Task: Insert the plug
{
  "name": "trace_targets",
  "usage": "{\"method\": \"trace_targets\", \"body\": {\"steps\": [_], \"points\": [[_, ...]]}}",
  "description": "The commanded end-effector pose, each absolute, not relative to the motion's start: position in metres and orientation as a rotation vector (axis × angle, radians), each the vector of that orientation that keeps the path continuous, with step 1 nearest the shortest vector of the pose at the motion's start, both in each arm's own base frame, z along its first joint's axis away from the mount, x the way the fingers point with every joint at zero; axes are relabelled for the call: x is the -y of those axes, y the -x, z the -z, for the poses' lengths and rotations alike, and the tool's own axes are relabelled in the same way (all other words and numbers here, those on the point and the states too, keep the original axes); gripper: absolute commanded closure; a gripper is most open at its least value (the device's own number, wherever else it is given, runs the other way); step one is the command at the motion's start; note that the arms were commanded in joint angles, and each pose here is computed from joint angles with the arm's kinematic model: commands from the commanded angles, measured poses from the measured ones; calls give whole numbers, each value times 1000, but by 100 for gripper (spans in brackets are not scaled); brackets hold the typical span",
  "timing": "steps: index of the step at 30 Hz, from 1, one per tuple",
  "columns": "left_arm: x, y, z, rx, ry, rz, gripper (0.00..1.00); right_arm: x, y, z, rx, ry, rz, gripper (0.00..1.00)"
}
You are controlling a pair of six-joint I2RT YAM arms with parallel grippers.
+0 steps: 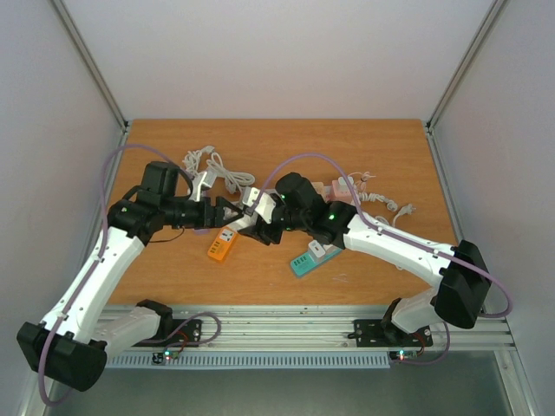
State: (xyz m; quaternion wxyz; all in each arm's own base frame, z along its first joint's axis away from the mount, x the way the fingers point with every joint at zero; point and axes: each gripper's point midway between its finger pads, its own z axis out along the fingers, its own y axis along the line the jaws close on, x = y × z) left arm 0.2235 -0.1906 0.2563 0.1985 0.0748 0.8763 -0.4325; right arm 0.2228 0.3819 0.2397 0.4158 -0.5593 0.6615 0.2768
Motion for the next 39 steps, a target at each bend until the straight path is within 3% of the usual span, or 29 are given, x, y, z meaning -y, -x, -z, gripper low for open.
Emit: {"method": "trace_targets", "body": {"steps": [1, 6, 11, 17, 20, 22, 28, 34, 39], "points": [[192, -222, -245, -2516, -175, 1249, 9, -388, -214, -288, -1489, 1391, -759, 61], [195, -225, -239, -2527, -157, 1275, 10, -396, -216, -282, -1505, 1412, -763, 58], [199, -224, -227, -2616, -87, 1339, 26, -400, -224, -274, -1528, 1403, -725, 56], [199, -224, -218, -2662, -54, 1340, 33, -404, -238, -266, -1554, 1381, -661, 54], [199, -226, -213, -2682, -40, 1329, 46, -407, -241, -265, -1559, 1378, -661, 52], [194, -231, -211, -2691, -24, 1256, 54, -406, -243, -264, -1560, 1358, -654, 46], [168, -255, -215, -2659, 22, 953, 58, -383, -251, -262, -1633, 1239, -574, 18], [138, -282, -209, -2636, -12, 621, 56, -356, -234, -274, -1676, 1123, -644, 11], [115, -308, -192, -2614, -80, 361, 55, -317, -250, -282, -1828, 780, -611, 10]]}}
